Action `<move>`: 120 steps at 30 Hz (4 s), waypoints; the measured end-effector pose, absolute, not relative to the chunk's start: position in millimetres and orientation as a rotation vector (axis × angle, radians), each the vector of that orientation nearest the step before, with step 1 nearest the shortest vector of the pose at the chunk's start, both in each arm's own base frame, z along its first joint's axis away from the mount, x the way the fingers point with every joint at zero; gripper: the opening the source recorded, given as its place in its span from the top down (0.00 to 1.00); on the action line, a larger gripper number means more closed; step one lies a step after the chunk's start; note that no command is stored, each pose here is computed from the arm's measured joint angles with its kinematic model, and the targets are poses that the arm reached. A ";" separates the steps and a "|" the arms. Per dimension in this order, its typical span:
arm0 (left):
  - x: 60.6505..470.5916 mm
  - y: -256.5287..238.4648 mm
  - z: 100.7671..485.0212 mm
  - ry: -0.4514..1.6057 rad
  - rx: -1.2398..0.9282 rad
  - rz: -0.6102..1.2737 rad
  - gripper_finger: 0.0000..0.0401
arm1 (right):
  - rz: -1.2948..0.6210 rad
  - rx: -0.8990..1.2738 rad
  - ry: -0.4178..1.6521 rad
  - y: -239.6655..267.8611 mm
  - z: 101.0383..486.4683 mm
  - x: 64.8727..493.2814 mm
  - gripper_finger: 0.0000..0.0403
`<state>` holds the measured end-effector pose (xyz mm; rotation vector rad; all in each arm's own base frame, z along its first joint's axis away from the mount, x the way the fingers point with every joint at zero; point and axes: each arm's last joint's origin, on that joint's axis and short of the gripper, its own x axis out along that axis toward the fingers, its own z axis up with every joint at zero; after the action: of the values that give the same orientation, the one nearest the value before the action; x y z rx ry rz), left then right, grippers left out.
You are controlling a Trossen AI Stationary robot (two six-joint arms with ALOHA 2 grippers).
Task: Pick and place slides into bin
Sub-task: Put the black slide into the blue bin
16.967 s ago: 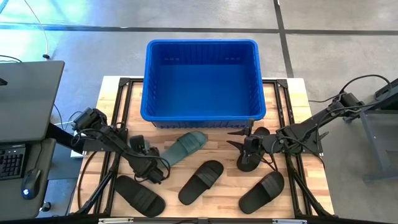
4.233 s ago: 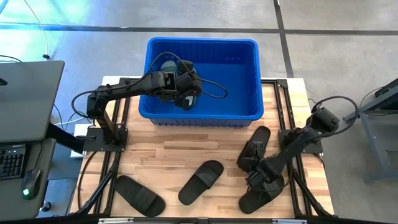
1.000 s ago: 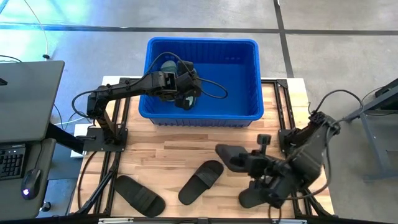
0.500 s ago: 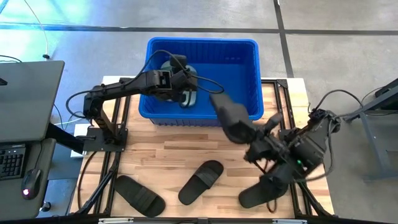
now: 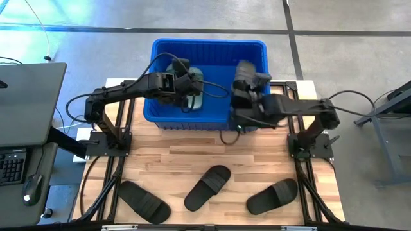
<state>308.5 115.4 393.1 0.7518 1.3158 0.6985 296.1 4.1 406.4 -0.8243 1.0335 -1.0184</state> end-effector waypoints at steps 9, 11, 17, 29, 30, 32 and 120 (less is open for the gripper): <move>306.1 114.9 391.6 1.332 0.730 0.705 0.72 | -1.015 -0.927 1.419 -60.6 290.4 296.6 1.00; 306.1 114.9 391.8 1.330 0.730 0.706 0.72 | -0.984 -0.964 1.432 -67.1 271.0 301.6 1.00; 306.4 115.0 391.8 1.328 0.729 0.707 0.72 | -0.761 -0.958 1.348 -69.2 238.3 321.4 1.00; 307.6 111.0 390.3 1.311 0.690 0.654 0.72 | -0.663 -0.742 1.287 -103.2 229.6 319.2 1.00; 307.6 110.9 390.3 1.311 0.690 0.653 0.72 | -0.654 -0.735 1.287 -101.4 229.1 319.3 1.00; 307.6 111.0 390.4 1.311 0.690 0.654 0.72 | -0.701 -0.784 1.306 -98.8 230.2 318.9 1.00; 345.6 -221.9 245.5 1.043 0.707 0.388 0.72 | 0.157 -0.879 0.679 194.8 182.2 265.2 0.65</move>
<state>345.6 -221.9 245.5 0.7066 1.0432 0.3878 265.2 194.8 182.2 -0.8793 0.6795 0.1570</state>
